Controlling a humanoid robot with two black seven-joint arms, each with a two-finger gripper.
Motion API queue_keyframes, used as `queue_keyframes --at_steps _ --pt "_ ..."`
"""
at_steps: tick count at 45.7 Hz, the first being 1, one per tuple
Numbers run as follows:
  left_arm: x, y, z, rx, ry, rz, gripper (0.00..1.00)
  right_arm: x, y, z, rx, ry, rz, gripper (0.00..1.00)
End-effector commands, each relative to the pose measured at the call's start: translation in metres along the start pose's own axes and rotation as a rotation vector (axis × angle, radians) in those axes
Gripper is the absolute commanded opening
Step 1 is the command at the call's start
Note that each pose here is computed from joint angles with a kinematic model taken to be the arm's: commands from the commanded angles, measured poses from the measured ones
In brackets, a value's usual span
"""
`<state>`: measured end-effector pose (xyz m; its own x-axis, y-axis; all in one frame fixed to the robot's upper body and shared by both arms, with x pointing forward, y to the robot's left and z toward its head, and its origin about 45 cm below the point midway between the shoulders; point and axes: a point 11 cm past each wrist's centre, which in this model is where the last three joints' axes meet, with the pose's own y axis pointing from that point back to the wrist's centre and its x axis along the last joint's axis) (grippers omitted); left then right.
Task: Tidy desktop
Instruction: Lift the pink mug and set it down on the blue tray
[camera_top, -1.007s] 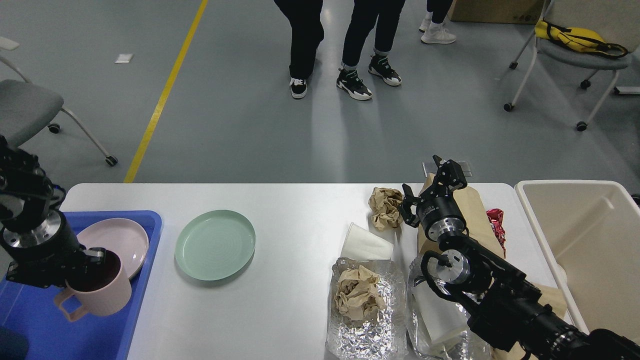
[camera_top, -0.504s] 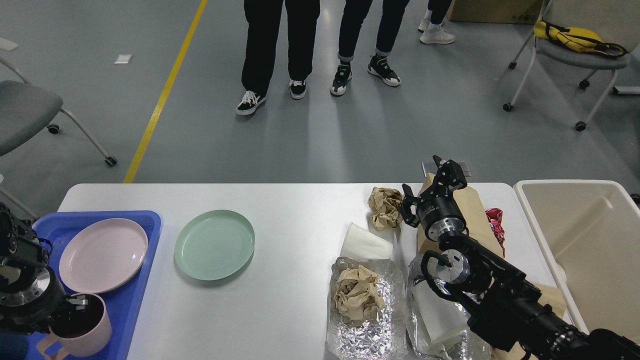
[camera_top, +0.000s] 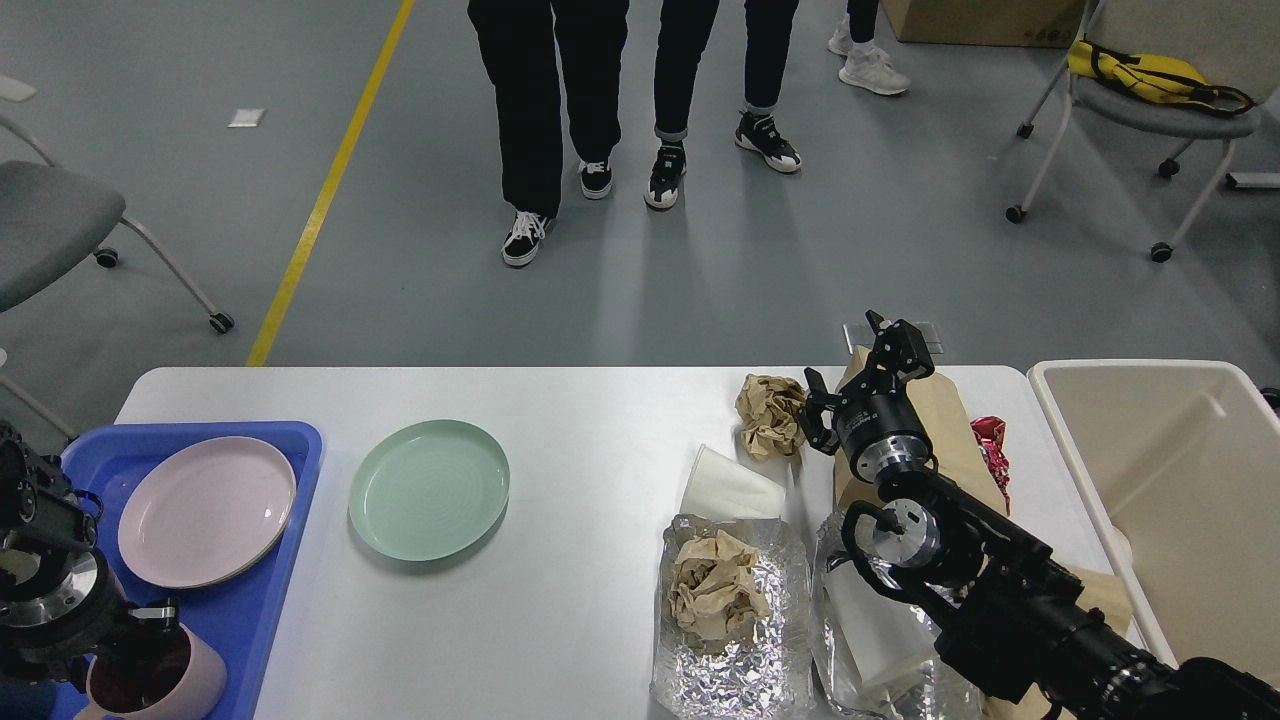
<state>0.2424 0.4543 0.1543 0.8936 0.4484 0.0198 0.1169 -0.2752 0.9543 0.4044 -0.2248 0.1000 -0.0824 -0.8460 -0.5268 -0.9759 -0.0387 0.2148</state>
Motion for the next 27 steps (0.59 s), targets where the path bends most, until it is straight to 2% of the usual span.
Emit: queue_keyframes --at_steps 1,4,8,9,19,27 --pt "-0.001 0.000 -0.001 0.003 0.002 -0.003 0.51 0.000 0.000 0.000 0.000 0.000 0.000 1.00" --pt "-0.001 -0.001 -0.002 0.006 0.003 -0.003 0.64 0.000 0.000 0.000 0.000 0.000 0.000 1.00" --pt "-0.001 0.000 -0.008 0.023 0.004 -0.009 0.94 0.000 0.000 0.000 0.000 0.000 0.000 1.00" --pt "-0.001 0.000 -0.010 0.028 0.004 -0.013 0.96 0.000 0.000 0.000 0.000 0.000 0.000 1.00" --pt "0.009 0.015 -0.021 0.036 0.030 -0.003 0.96 0.000 0.000 0.000 0.000 0.000 0.000 1.00" --pt "0.034 0.065 -0.021 -0.022 0.038 0.000 0.97 0.000 0.000 0.000 0.000 0.000 0.000 1.00"
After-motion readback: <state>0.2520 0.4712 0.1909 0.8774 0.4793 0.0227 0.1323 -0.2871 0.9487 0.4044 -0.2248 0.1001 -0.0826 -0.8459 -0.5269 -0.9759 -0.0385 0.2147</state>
